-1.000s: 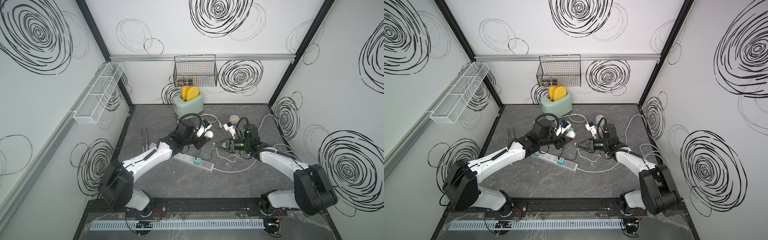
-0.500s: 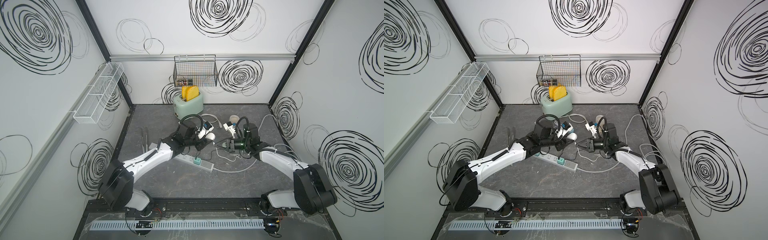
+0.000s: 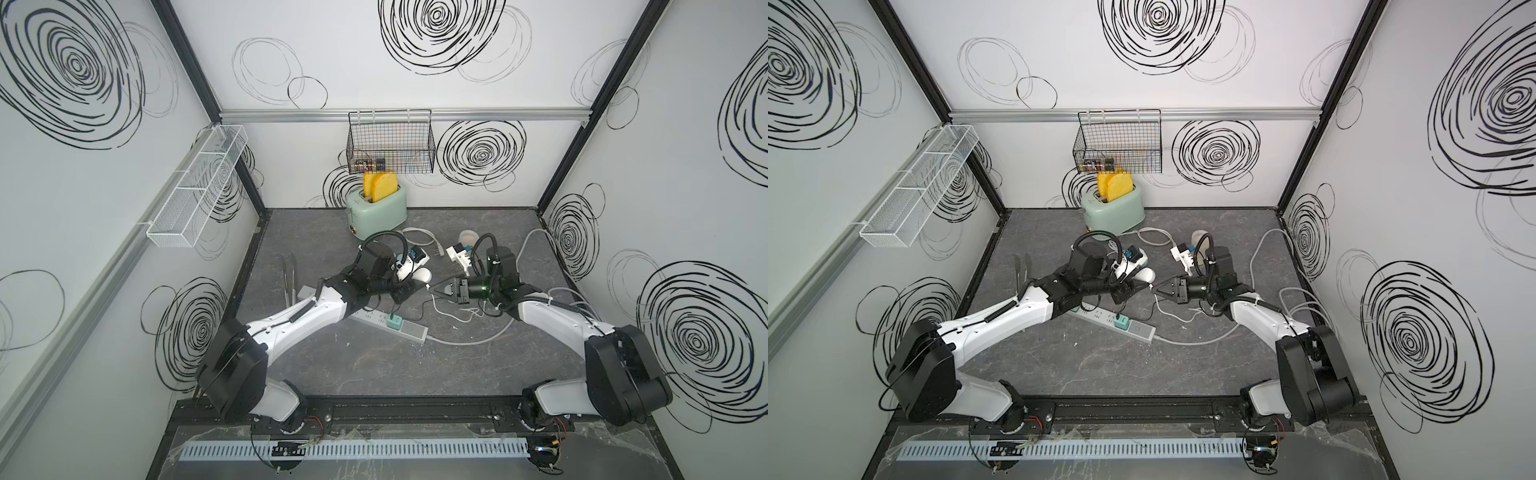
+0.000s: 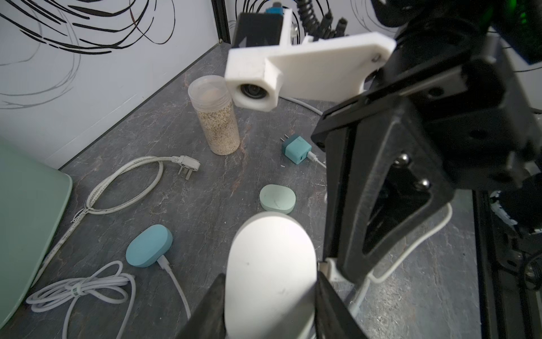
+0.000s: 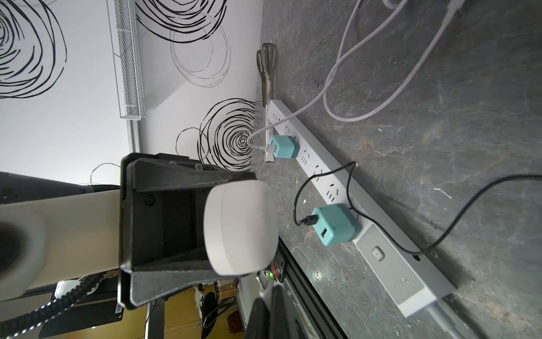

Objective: Charge the bluetooth headset
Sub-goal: Insert the charging cable into the bluetooth headset.

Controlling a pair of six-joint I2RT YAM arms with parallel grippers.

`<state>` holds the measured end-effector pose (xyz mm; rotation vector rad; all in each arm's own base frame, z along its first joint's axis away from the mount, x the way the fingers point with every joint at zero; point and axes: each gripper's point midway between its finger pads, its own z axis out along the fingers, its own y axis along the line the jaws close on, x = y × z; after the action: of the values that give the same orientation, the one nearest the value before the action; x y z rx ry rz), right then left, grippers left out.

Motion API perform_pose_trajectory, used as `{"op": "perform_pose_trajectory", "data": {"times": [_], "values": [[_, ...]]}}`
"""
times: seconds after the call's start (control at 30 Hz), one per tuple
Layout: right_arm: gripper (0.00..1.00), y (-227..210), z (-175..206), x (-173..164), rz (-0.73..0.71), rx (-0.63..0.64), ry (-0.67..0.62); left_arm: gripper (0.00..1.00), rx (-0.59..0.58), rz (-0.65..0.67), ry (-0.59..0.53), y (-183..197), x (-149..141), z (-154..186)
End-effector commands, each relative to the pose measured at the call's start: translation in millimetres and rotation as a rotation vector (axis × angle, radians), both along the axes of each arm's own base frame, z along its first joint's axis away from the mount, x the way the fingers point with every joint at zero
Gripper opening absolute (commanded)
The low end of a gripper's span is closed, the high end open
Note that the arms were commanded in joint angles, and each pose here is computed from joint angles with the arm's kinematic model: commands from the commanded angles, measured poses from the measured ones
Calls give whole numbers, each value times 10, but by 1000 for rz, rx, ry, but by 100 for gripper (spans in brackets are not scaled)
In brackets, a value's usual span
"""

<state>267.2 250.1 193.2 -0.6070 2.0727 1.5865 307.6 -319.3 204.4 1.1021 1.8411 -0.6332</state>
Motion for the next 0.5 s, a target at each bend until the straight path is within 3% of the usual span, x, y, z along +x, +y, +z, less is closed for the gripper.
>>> {"op": "perform_pose_trajectory", "data": {"times": [0.0, 0.47], "values": [[0, 16, 104, 64, 2, 15, -24, 24, -51, -43, -59, -60, -51, 191], [0, 20, 84, 66, 2, 14, -17, 24, -50, -109, -63, -146, -182, 165]]}}
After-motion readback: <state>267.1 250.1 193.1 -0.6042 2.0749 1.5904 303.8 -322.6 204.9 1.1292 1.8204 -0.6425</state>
